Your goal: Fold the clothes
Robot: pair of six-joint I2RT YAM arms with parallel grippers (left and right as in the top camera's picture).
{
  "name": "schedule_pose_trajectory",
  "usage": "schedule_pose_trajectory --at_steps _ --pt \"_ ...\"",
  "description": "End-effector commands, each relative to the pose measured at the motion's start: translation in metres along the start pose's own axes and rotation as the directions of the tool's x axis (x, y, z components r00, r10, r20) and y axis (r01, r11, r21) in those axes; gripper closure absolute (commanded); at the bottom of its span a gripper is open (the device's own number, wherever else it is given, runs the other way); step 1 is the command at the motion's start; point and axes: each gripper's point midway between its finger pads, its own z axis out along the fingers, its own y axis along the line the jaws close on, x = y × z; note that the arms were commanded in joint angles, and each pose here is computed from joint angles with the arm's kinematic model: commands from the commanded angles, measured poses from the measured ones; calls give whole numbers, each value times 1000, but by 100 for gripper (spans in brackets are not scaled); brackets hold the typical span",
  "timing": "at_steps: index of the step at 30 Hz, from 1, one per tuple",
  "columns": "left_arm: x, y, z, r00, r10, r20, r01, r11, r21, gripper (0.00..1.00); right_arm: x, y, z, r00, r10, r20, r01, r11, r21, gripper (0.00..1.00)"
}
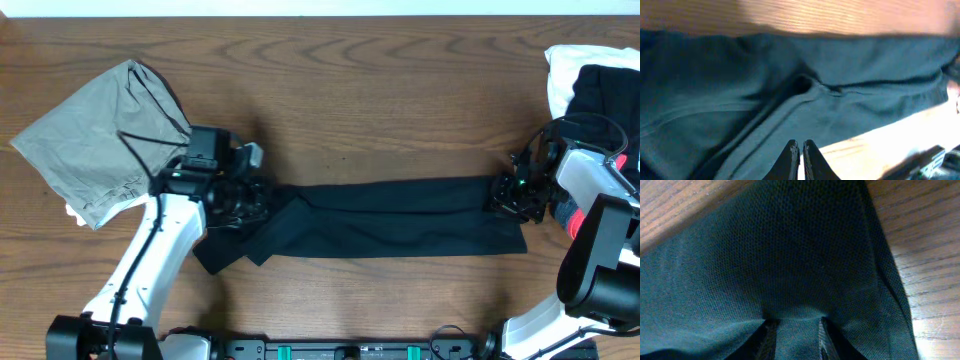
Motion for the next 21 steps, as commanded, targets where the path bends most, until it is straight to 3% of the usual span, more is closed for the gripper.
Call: schedule_pose_trajectory --at_steps 1,10,15,21 --pt "11 -8 16 997 51 -63 -50 999 21 91 8 -10 19 999 -5 -52 8 999 46 72" --pt "30 10 52 978 0 -206 -6 1000 -29 91 9 -10 18 998 -4 -59 7 999 49 71" --pt "31 18 51 979 -6 -206 -10 997 -77 67 9 -12 18 998 -4 -58 8 998 58 70" --pt "15 10 44 983 85 -161 -95 994 -57 62 9 -12 18 998 -5 -57 8 998 59 69"
